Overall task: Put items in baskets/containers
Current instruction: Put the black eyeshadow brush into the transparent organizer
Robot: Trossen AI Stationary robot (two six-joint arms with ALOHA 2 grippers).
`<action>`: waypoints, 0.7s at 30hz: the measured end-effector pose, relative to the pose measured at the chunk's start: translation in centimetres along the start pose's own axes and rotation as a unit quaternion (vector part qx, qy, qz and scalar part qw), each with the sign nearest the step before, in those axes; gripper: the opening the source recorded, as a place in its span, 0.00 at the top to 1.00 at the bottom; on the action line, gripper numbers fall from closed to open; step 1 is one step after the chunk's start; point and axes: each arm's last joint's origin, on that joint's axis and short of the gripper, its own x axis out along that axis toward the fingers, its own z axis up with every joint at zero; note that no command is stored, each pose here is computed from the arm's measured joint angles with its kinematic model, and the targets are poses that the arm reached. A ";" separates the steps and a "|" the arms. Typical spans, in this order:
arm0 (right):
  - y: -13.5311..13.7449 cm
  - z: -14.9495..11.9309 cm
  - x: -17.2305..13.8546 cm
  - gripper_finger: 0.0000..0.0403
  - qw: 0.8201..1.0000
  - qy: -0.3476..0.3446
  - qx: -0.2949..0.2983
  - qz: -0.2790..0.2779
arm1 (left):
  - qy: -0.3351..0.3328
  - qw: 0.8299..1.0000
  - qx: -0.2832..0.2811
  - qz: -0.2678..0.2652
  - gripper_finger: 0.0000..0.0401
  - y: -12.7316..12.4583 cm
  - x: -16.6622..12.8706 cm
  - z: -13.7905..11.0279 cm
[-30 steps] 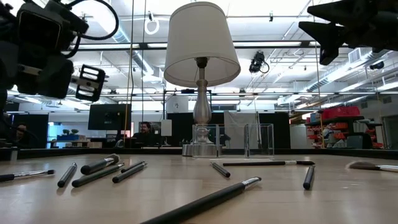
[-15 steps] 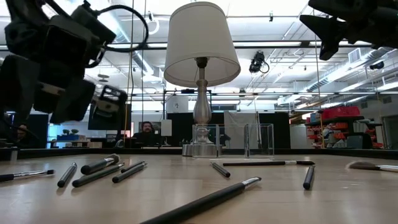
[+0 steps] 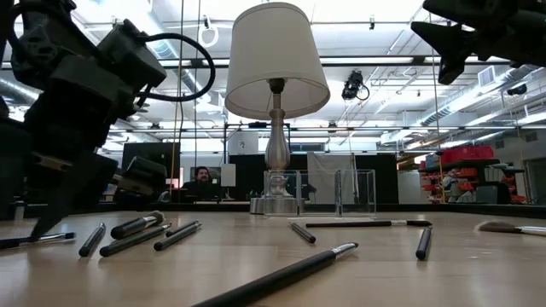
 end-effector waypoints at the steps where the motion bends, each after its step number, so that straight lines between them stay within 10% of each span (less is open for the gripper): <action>1: 0.0 -0.1 0.0 0.60 1.000 0.002 0.003 0.000 | 0.002 1.000 0.000 0.006 0.77 0.0 0.0 0.0; 21: 0.0 -0.4 0.2 0.60 1.000 0.012 0.008 -0.001 | -0.053 0.997 -0.004 0.064 0.80 0.0 -1.3 1.7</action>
